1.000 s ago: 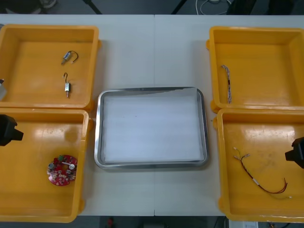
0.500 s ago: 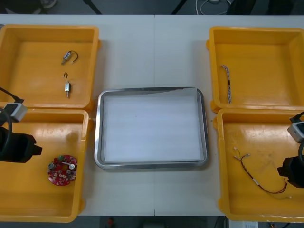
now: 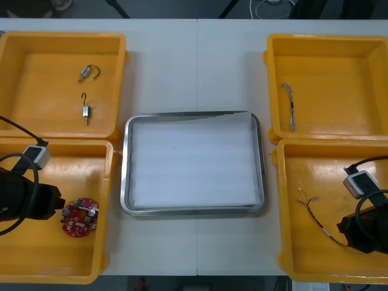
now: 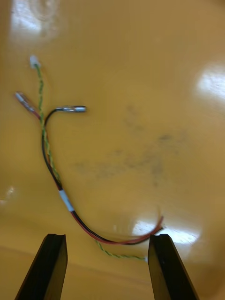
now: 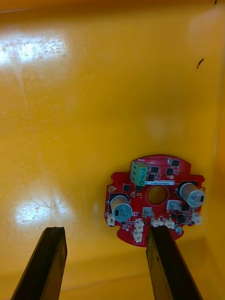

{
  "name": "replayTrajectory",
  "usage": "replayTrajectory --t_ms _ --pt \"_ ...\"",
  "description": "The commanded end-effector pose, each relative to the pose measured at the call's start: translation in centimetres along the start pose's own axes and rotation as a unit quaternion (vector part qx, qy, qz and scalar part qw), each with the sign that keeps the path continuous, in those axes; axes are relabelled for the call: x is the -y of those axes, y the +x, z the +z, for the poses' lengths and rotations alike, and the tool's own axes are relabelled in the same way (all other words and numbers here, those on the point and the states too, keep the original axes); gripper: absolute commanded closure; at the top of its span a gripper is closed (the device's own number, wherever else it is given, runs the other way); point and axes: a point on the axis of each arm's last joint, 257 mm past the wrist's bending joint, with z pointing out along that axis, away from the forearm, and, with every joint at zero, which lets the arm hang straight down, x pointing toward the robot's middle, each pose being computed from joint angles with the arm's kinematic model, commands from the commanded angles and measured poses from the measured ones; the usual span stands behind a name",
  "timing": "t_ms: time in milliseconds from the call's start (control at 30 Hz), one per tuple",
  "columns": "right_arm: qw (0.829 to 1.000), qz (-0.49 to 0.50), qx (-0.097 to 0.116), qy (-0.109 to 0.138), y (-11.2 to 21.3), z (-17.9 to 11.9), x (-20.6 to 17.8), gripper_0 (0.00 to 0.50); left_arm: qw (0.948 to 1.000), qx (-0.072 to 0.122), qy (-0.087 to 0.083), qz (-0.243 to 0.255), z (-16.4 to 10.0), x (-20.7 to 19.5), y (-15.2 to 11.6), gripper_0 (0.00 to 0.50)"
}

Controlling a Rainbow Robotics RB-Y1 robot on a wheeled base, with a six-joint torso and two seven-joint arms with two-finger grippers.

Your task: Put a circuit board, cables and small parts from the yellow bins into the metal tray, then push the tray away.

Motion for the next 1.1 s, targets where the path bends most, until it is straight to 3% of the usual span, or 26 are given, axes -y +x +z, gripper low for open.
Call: replayTrajectory --t_ms 33,467,667,1100 --pt "1.0 -0.006 0.003 -0.02 1.0 2.1 -2.3 0.0 0.9999 -0.002 0.004 0.011 0.6 1.4 1.1 0.0" --pt "0.999 -0.017 -0.001 -0.027 3.1 5.3 -2.9 0.0 1.0 0.0 0.001 0.004 2.9 2.0 1.6 0.0" --pt "0.999 -0.028 0.005 -0.016 3.6 6.8 -3.0 0.0 1.0 -0.004 0.004 0.0 4.1 1.8 2.0 0.0" --pt "0.999 -0.032 -0.013 -0.02 5.1 7.0 -2.8 0.0 0.9999 -0.01 -0.001 -0.001 5.0 1.8 2.7 0.0"
